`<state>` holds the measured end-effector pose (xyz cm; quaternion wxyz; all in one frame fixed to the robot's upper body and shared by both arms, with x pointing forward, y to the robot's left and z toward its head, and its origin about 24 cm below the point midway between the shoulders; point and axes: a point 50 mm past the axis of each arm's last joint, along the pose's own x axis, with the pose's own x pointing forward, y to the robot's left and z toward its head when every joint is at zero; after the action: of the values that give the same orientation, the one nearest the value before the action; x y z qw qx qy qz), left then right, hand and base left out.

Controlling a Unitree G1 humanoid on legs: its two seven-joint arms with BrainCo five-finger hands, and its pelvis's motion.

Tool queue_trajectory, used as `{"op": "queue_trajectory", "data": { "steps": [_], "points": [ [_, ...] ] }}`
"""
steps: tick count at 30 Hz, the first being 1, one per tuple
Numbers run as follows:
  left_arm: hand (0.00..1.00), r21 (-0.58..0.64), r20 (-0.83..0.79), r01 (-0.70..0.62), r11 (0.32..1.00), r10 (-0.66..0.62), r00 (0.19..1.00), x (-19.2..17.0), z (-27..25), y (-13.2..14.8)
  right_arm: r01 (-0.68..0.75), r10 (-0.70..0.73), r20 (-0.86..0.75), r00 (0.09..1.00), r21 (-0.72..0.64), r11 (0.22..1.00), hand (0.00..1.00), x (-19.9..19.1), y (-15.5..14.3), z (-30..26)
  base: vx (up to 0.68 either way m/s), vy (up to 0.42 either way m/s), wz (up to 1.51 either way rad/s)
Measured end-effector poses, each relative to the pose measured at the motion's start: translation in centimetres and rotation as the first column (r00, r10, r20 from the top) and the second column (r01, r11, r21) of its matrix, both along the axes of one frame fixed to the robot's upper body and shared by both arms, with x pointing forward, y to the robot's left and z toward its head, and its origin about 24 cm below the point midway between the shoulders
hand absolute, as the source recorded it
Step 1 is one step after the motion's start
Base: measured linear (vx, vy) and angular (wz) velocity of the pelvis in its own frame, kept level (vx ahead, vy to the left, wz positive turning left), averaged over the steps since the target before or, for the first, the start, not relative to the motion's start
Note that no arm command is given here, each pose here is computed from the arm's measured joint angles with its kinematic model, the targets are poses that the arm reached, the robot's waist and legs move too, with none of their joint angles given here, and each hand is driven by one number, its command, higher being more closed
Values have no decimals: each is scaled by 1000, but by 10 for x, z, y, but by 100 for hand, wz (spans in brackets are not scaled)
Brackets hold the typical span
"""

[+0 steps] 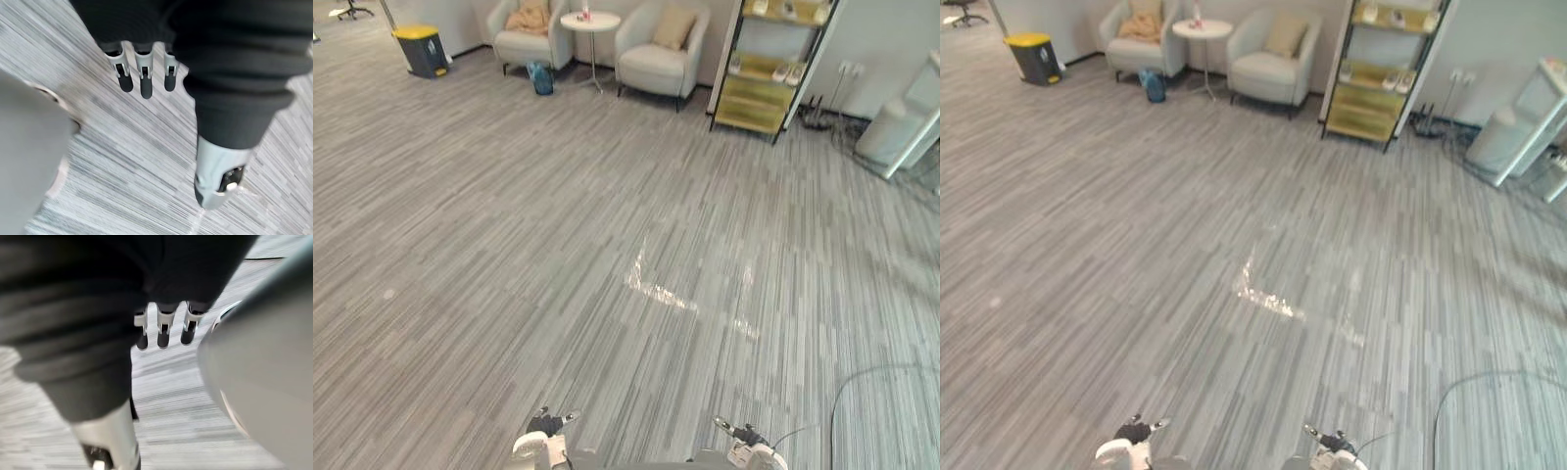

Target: Pick up cushions and gather them together orderly.

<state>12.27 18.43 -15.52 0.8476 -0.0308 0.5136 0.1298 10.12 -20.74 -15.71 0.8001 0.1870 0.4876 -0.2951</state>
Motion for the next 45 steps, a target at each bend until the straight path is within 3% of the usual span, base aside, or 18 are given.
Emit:
{"op": "queue_trajectory", "data": {
  "steps": [5,11,20,26,34,36,39,45],
  "points": [
    [0,-3,-40,4,1000,-4,999,-13,-4,-3,57,-57,-41,998,-10,998,0,-13,-13,-2,498,-192,46],
    [0,-49,-3,-58,997,58,998,-10,-3,-13,-25,24,-25,999,-46,999,0,1,-17,2,530,-222,-28],
    [0,-7,46,-3,1000,3,999,2,3,-6,12,-13,-32,999,-11,1000,0,0,-6,-1,452,49,-70],
    [0,0,13,19,1000,-19,1000,0,1,-2,-42,42,-31,999,2,999,0,1,2,-2,406,151,-67],
    [0,22,-19,61,998,-60,998,-5,-1,2,-12,12,-36,999,2,1000,0,2,-7,-2,237,-66,-5],
    [0,45,-31,70,997,-68,997,-9,-1,10,-1,2,-72,997,13,1000,0,-10,-7,-6,238,-284,12],
    [0,24,-61,61,998,-59,996,-18,-5,3,13,-14,-96,995,-18,1000,0,-15,-25,-4,253,-329,-12],
    [0,1,-11,67,998,-67,998,-7,-2,-7,15,-20,-158,987,-33,999,0,-35,-32,-7,223,-270,23]
  ]
}}
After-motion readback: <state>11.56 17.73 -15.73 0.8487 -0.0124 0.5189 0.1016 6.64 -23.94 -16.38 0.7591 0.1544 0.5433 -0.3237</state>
